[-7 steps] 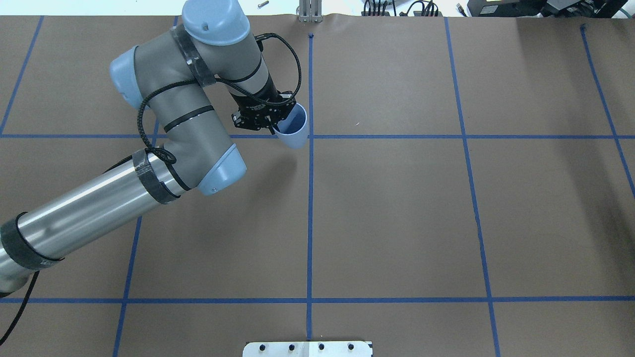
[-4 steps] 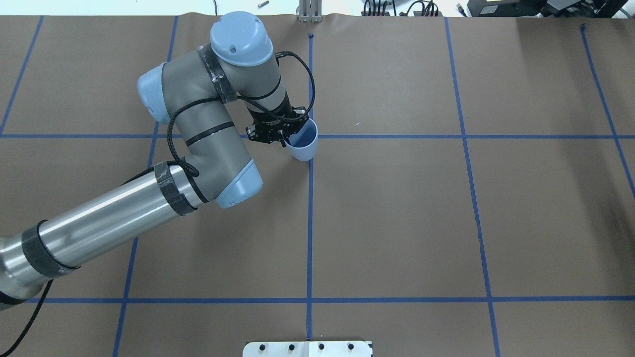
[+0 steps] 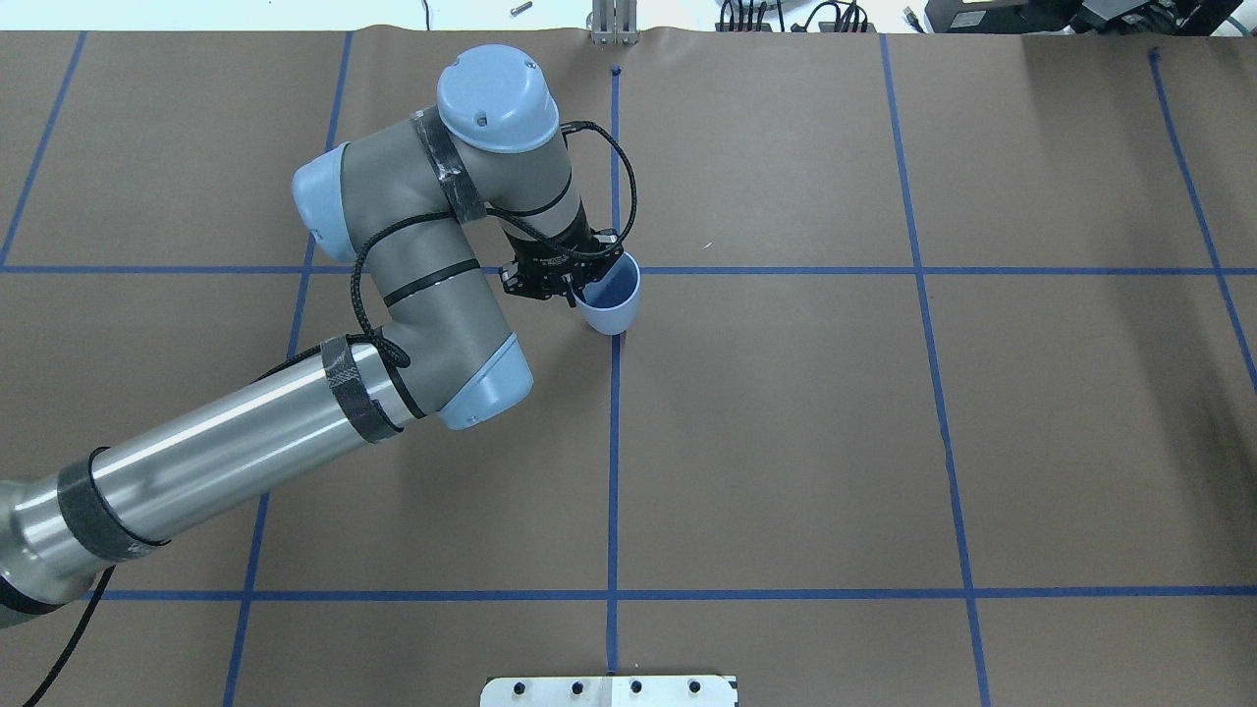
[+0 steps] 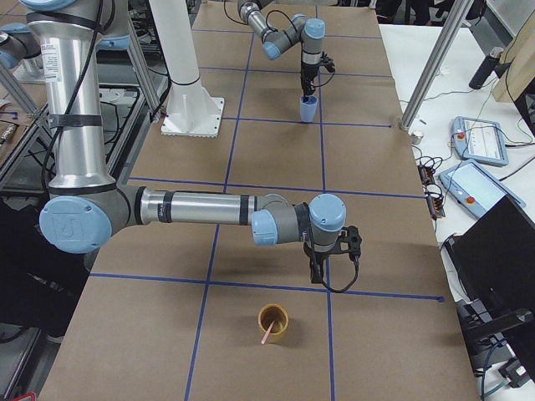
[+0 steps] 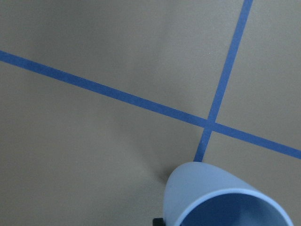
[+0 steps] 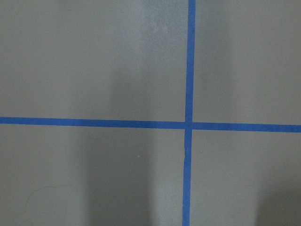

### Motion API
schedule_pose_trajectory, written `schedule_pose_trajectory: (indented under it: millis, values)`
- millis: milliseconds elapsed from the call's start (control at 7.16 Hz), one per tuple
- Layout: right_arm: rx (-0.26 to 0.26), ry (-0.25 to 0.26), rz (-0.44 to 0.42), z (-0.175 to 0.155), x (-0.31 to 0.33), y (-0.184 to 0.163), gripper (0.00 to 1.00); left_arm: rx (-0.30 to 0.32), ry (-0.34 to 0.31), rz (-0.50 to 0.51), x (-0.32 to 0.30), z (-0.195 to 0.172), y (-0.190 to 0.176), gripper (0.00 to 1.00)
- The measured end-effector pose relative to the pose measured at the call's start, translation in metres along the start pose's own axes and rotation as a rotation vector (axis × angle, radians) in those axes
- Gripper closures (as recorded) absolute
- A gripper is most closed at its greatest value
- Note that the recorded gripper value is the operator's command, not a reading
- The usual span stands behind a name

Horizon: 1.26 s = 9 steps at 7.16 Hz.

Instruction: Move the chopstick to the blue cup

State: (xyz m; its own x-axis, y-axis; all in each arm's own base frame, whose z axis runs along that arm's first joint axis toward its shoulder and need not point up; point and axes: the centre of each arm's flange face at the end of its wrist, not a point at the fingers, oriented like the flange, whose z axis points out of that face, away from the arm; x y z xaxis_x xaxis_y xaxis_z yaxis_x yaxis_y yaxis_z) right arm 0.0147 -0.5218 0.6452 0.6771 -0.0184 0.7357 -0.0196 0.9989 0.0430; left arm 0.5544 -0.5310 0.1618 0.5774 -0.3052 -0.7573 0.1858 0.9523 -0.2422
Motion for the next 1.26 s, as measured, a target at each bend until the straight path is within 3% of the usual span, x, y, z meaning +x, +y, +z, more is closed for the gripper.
schedule_pose_trajectory:
  millis: [140, 279, 838, 1257]
  values:
    - [0.000, -0.001, 0.000, 0.000, 0.000, 0.000, 0.00, 0.001, -0.002, 0.005, 0.001, 0.003, 0.004, 0.42]
    - [0.000, -0.002, 0.000, 0.000, -0.001, -0.001, 0.00, 0.001, 0.000, 0.008, 0.002, 0.003, 0.007, 0.03]
    - [0.001, 0.000, -0.005, 0.000, 0.001, 0.001, 0.00, 0.038, 0.068, 0.032, -0.005, -0.044, 0.007, 0.02]
    - [0.021, 0.007, -0.051, -0.019, 0.035, 0.014, 0.00, 0.093, 0.106, 0.080, -0.060, -0.077, 0.002, 0.02]
